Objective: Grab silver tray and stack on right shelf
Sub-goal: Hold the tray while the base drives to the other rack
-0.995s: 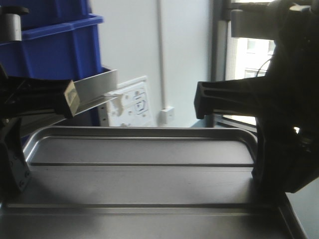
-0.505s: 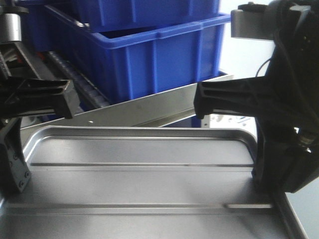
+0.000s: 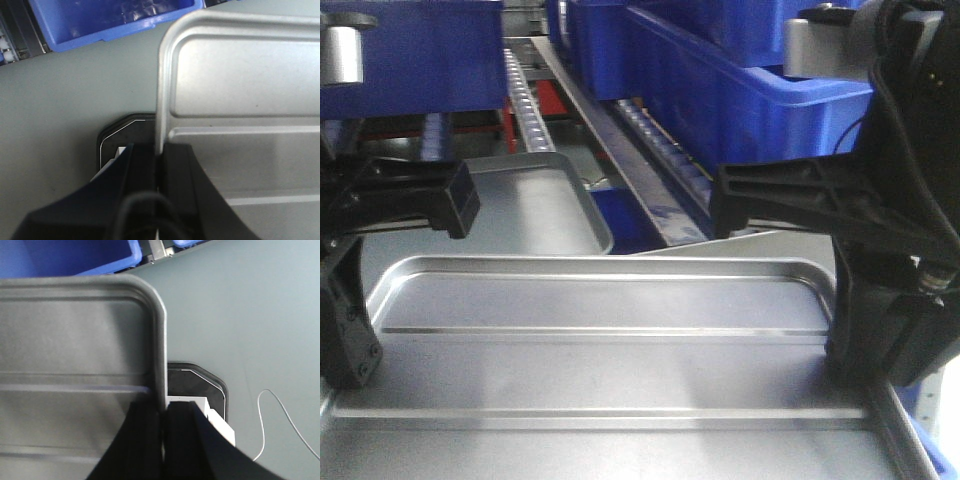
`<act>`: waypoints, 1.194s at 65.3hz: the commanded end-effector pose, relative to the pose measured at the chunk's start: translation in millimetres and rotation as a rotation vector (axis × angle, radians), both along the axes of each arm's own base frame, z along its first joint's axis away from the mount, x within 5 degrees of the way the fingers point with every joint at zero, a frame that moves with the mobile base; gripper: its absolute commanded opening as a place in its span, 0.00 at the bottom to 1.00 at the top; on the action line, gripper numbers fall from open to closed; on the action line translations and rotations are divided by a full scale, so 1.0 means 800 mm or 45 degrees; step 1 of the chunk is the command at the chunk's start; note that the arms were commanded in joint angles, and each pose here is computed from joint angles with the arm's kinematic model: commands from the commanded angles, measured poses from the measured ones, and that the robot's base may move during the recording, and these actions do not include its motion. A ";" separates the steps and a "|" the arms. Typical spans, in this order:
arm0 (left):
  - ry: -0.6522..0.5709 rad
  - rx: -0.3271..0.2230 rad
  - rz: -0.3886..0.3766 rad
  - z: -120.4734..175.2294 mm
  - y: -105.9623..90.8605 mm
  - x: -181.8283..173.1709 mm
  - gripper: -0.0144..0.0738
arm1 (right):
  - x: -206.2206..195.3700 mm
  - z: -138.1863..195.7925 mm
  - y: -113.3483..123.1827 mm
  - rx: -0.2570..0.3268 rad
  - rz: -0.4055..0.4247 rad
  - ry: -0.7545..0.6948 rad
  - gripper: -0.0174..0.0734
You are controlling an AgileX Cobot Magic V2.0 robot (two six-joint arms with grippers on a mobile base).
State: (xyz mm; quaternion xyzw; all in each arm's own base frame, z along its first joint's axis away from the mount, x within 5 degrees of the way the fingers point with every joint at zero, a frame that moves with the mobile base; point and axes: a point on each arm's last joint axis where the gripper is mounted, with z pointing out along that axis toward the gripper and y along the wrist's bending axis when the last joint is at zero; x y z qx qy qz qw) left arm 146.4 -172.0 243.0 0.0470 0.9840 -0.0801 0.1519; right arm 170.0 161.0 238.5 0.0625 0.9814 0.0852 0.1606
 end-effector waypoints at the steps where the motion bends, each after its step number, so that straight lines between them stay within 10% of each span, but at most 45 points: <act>1: -0.046 -0.033 -0.018 0.014 -0.001 -0.001 0.05 | 0.003 0.019 0.000 0.045 0.025 -0.089 0.26; 78: -0.046 -0.033 -0.018 0.014 -0.001 -0.001 0.05 | 0.003 0.019 0.000 0.045 0.025 -0.089 0.26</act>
